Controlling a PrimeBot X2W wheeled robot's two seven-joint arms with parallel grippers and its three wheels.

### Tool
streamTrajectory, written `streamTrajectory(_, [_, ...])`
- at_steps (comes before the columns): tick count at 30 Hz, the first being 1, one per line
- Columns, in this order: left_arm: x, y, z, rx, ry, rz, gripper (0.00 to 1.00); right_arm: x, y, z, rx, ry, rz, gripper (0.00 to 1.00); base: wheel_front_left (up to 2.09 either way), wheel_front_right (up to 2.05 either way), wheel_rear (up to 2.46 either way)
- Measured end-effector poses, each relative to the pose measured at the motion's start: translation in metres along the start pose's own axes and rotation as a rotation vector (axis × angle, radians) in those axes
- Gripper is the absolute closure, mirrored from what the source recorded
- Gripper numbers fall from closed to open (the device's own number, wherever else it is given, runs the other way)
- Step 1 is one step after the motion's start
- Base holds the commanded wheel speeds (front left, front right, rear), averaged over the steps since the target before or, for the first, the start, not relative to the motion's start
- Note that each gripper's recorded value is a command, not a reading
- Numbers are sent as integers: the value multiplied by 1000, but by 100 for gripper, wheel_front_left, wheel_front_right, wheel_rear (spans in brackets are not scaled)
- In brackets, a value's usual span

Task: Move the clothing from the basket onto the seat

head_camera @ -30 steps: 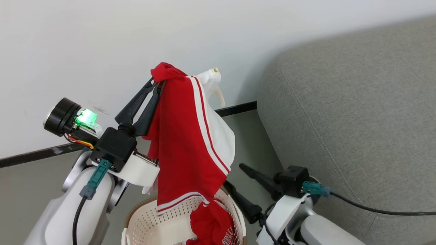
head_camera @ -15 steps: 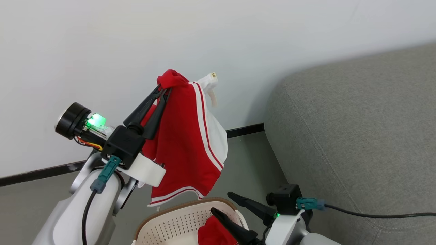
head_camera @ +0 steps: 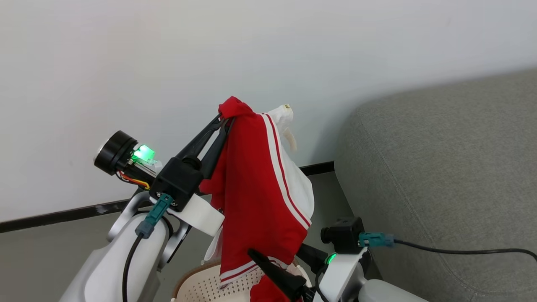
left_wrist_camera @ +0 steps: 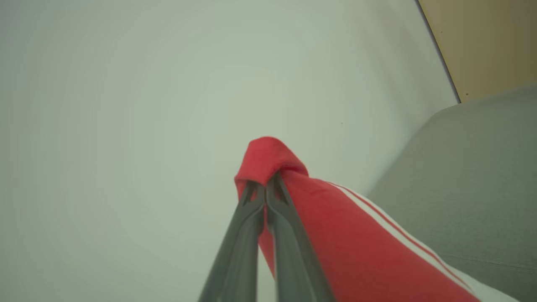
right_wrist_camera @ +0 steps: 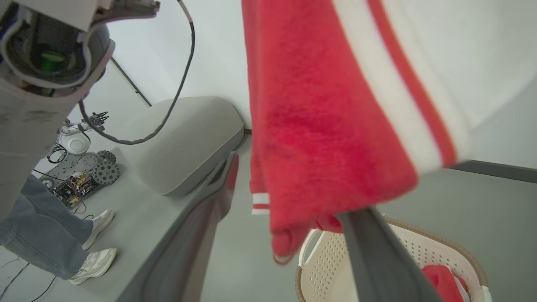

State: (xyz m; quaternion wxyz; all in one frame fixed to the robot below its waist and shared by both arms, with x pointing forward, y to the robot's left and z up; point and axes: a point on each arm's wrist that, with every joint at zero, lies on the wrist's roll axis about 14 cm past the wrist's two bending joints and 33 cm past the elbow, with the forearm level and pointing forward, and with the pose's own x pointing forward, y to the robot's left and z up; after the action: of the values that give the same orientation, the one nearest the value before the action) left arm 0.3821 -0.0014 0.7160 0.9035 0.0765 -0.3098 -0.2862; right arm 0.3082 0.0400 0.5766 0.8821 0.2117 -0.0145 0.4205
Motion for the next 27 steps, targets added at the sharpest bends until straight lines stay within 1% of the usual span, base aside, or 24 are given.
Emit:
streamTrajectory(5, [-1,-3,2,-8,2,-5,100,7,-12,11,-18,-25,-18,0,0,0,0])
streamTrajectory(6, [-1,-3,3,-9,1,-5,100,8,-16,13,-31,-25,-23,8,0,0,0])
streamTrajectory(7, [-2,-4,2,-10,5,-5,100,9,-19,16,-51,-27,-26,42,0,0,0])
streamTrajectory(8, [-2,-4,2,-11,11,-4,100,11,-22,18,-73,-24,-28,60,0,0,0])
streamTrajectory(9, [-2,-4,1,-14,12,-2,100,11,-26,20,-96,-23,-32,67,0,0,0])
streamTrajectory(10, [-3,-3,1,-15,15,0,100,12,-30,22,-117,-21,-36,96,0,0,0])
streamTrajectory(11, [-3,-2,0,-18,20,3,100,12,-34,23,-131,-21,-43,100,0,0,0])
streamTrajectory(17, [-14,8,-24,-72,91,58,100,8,-50,25,-168,-12,-81,100,0,0,0])
streamTrajectory(26, [-38,12,-69,-191,223,138,100,-7,-79,46,-230,-43,-156,100,0,0,0])
streamTrajectory(27, [-38,12,-69,-191,223,138,60,-7,-79,46,-230,-43,-156,100,0,0,0])
